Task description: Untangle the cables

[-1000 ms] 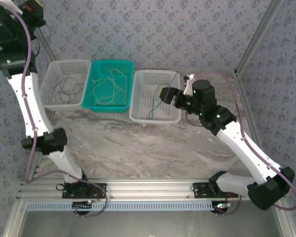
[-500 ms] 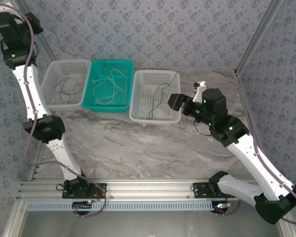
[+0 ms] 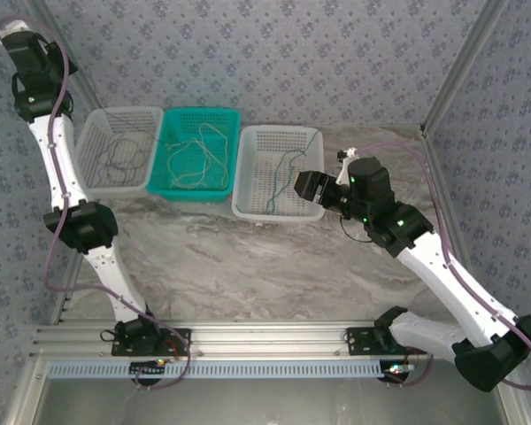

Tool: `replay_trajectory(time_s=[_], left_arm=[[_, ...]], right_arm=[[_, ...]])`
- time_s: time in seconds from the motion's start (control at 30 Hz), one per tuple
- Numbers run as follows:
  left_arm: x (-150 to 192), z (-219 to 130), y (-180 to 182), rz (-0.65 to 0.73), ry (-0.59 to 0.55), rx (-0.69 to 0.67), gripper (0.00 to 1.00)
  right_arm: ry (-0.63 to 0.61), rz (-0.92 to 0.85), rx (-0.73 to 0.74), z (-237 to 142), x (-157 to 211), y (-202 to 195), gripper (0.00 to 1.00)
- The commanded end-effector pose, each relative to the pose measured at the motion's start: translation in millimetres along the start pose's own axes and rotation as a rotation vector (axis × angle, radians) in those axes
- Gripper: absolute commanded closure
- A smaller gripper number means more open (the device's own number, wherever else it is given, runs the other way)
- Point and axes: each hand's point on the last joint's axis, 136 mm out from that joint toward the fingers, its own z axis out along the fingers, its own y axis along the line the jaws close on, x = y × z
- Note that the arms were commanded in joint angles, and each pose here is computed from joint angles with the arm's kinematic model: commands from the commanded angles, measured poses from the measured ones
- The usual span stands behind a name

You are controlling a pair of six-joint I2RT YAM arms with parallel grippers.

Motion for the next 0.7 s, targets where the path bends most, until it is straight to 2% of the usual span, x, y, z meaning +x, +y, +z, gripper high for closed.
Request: replay_trajectory(time_s=[0.0, 0.1, 0.17, 0.23, 0.33, 0.47, 0.67], left_arm=[[-115, -82, -34, -0.003, -0.315, 0.115, 1.00], [-155, -106, -60, -0.049, -0.465, 0.260, 1.00], [-168, -112, -61, -0.072, -0.521, 0.269, 1.00], [-170, -109, -59, -0.072, -0.543, 0.276, 1.00], [-157, -87, -60, -0.060, -0.517, 0.332, 1.00], [-113, -39, -46, -0.074, -0.394, 0.314, 1.00], [10, 63, -17, -0.103, -0.142, 0.283, 1.00]], right_arm=[[0.009, 0.004, -0.017, 4, -3, 9, 0.21], [0.038, 0.011, -0.032, 7, -4, 18, 0.21], [0.056, 0.001, -0.031, 8, -3, 22, 0.21], [0.057, -0.005, -0.018, 7, -2, 21, 0.21], [0.045, -0.003, -0.006, 6, -3, 20, 0.21], [0.041, 0.004, 0.000, 7, -3, 20, 0.21], [0.055, 0.000, -0.002, 12, 4, 25, 0.21]])
